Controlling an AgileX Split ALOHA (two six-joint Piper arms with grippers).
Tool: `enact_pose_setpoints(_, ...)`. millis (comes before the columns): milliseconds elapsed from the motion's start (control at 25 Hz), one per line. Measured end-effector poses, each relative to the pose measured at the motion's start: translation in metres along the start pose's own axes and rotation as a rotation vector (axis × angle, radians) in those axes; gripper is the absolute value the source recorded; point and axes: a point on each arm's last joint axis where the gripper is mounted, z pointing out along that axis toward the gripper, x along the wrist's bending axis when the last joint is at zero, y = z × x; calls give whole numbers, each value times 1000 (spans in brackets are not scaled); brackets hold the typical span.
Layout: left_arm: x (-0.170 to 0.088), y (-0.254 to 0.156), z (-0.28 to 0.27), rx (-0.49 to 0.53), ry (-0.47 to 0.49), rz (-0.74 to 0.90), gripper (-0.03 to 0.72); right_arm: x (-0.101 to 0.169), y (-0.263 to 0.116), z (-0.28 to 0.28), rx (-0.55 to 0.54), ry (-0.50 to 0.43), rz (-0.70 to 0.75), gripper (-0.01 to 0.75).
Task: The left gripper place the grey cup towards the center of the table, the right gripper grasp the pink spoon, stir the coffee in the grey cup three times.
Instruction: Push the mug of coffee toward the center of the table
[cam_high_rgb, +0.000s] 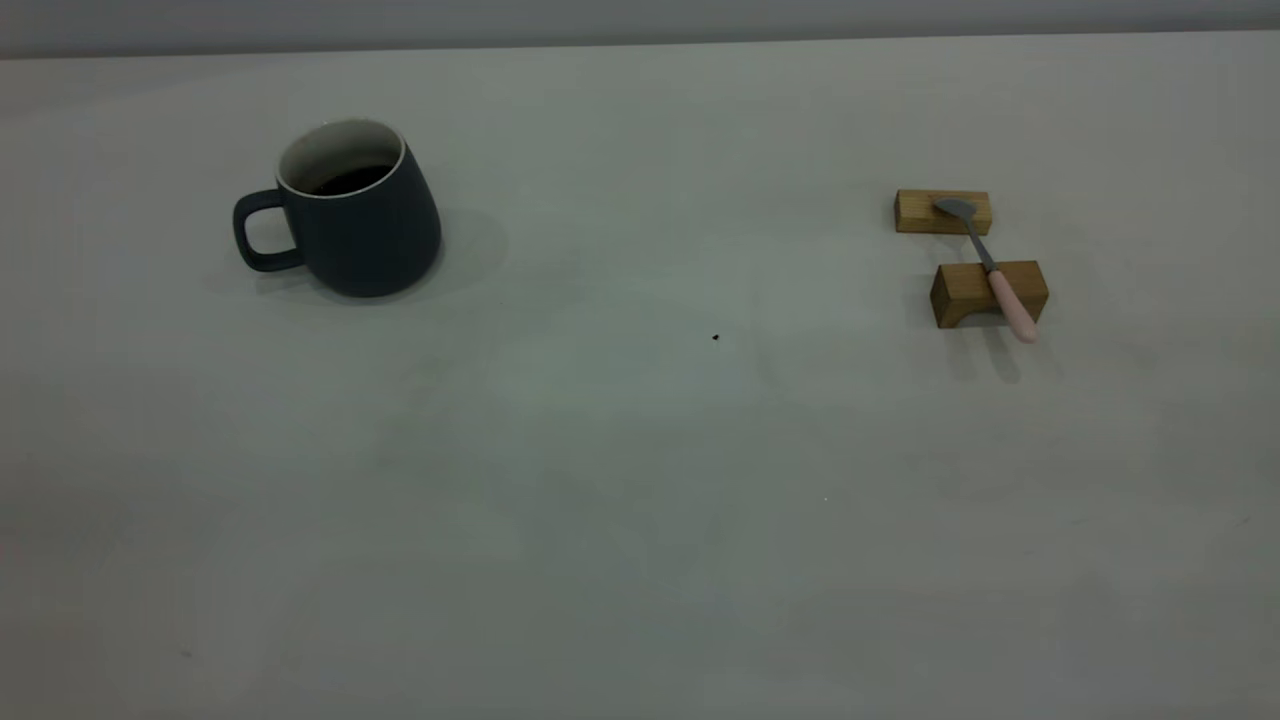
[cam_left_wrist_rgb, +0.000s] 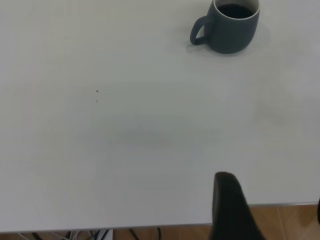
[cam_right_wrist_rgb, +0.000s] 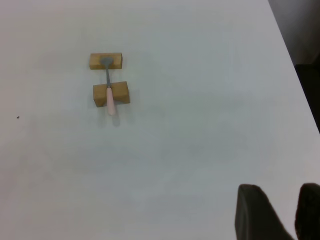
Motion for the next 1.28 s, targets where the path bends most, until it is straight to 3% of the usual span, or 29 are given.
enact_pose_setpoints(1280, 2, 4, 1, 13, 25, -40, 482, 0, 0, 0, 0, 0, 0, 239)
